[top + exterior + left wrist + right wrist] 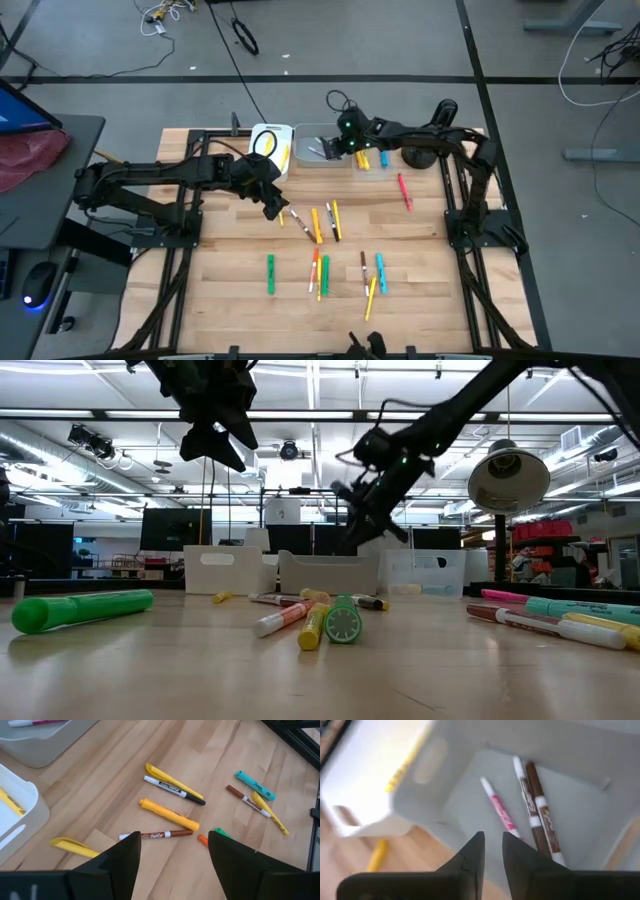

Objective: Pick & Place Markers
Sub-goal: Put the pink pen into the white bin

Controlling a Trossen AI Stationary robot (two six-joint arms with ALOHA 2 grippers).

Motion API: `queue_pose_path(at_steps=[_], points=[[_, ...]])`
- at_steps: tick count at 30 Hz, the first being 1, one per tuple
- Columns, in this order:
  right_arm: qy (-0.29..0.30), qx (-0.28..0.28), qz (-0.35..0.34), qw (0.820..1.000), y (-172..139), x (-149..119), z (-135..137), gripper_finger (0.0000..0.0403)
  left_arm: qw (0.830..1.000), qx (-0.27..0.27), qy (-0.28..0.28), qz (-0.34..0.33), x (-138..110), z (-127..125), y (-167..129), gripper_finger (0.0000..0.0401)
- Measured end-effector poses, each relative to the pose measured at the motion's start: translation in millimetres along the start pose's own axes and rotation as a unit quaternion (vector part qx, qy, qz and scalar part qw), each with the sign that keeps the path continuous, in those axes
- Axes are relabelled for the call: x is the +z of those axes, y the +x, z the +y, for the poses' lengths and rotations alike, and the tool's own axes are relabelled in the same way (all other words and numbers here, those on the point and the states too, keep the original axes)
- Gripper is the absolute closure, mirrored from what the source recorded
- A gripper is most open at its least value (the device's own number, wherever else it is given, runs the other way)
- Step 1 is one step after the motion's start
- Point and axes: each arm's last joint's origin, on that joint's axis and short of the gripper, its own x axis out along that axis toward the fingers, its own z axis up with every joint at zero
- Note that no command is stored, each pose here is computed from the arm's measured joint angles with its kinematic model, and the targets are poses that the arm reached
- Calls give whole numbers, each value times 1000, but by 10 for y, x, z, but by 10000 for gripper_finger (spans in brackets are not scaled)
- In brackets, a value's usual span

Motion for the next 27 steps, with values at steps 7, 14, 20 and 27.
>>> queue_pose_path(at_steps=[7, 14, 20, 27], points=[[-112, 18, -3, 994, -769, -152, 497, 356, 1000, 0, -1, 0, 0, 0, 1, 165], [-241, -29, 96, 965, -1379, -795, 863, 385, 1000, 0, -10, 0, -2, -2, 0, 165], [-219, -83, 171, 957, -1528, -1440, 735, 387, 1000, 6, -13, -3, 0, 1, 0, 165], [-87, -149, 200, 964, -1619, -2024, 158, 308, 1000, 6, -12, -3, 0, 1, 0, 165]])
